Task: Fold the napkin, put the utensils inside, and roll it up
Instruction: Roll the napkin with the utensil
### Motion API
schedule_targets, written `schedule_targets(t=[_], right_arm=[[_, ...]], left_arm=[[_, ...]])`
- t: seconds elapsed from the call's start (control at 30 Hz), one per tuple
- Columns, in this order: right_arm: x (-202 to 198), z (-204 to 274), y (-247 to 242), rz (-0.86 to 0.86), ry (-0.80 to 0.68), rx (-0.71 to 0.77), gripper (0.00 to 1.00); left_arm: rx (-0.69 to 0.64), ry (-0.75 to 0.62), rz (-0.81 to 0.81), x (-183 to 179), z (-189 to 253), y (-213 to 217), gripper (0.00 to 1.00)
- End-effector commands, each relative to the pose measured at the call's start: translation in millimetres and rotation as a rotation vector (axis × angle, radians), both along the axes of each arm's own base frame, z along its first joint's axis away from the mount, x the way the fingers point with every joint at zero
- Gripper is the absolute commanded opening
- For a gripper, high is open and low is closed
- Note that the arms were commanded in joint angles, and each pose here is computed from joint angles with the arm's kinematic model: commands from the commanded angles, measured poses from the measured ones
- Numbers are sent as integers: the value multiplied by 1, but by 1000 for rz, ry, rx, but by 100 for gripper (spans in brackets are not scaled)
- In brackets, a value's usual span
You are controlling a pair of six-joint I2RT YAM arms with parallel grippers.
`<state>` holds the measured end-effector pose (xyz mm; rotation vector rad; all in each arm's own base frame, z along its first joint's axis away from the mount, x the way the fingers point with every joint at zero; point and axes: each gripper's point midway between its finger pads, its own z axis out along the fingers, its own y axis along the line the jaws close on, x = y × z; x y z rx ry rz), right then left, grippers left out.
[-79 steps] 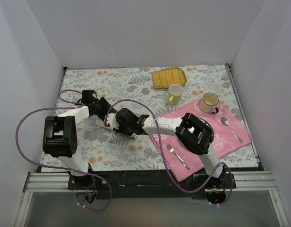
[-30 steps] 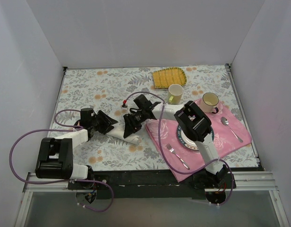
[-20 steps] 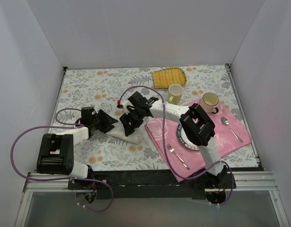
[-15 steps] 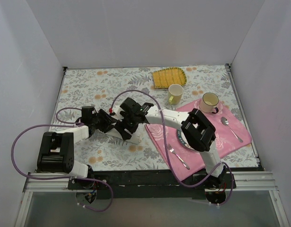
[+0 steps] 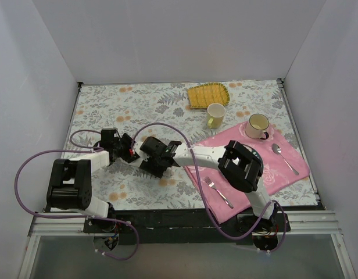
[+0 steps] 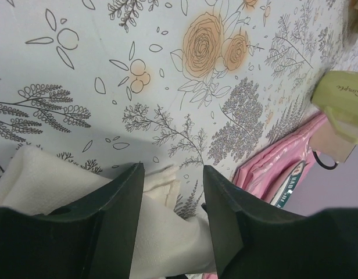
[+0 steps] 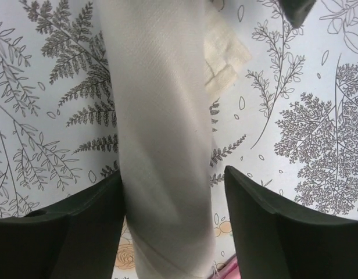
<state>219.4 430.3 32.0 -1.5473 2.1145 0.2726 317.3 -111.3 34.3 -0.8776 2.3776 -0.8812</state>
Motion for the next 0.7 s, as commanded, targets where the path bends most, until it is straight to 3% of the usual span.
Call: schedule_targets(t=[0.0,0.1,0.3,0.47,0.67], right_arm=[[13,-1,-4,-46,-32,6,60],[7,-5,2,-52,75,55,42],[-10,-10,9,-35,330,148,30],[-13,-17,7,-85,600,234,30],[-15,-29,-2,-155,904,324,30]], left_arm=[[81,51,-18,-9,-8,10,45],[111,17,-36,-2,6,12,46],[201,-112,-30,33,60,24,47],[209,-195,-31,49,102,24,49],[87,-180,-96,34,101,2,49]])
